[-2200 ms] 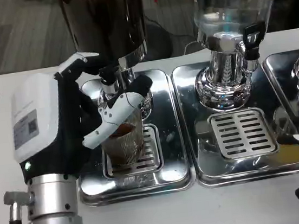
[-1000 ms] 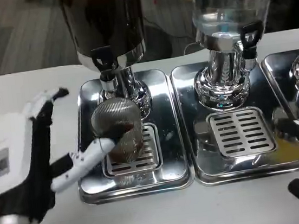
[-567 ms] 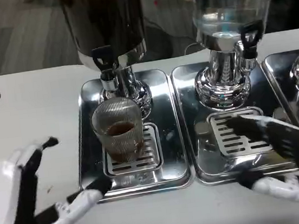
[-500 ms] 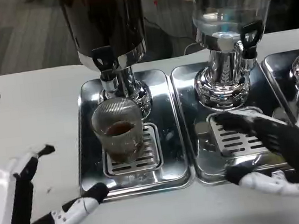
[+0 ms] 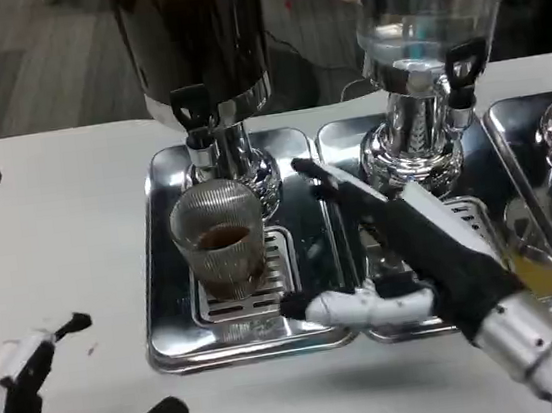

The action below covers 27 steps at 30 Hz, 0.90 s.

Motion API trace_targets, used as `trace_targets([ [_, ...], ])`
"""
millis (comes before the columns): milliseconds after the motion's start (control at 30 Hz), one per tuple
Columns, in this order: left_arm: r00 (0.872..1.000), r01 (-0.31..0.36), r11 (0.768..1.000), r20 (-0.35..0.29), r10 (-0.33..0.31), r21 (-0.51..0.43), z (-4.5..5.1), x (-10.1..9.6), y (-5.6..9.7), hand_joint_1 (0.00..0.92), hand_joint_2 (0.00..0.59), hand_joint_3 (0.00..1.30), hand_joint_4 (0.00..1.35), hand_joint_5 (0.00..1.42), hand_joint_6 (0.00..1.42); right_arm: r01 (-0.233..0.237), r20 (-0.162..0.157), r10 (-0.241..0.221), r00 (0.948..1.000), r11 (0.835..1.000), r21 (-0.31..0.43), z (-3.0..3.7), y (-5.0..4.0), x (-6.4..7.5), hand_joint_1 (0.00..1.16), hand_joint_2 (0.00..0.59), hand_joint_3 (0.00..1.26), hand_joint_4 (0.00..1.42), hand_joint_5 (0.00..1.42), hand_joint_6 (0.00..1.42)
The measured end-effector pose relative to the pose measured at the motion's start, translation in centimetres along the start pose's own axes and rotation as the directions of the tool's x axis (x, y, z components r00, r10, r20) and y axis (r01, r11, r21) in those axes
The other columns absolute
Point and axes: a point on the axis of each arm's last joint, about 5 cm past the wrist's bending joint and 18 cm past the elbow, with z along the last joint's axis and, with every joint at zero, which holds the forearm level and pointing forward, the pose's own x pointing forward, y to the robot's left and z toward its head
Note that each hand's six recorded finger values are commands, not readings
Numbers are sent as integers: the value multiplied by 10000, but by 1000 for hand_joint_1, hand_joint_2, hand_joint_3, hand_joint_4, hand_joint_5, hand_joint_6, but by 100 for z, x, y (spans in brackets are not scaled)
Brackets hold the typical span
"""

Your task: Grasp the cup under the faucet to collect the drink, then remove the cup.

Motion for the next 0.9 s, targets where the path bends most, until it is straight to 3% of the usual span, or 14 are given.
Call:
trace_targets([
  [533,10000,65,9999,22,-65,-143,-118,-189,77,0,53,324,258,383,620,-176,-368,179,9992,9998,80,12,207,383,706,36,35,11,25,8],
  [900,9999,-85,9998,-58,84,-194,-136,-289,119,0,55,334,260,386,620,299,-416,-301,9987,9995,-54,9,292,617,722,36,46,12,36,8],
])
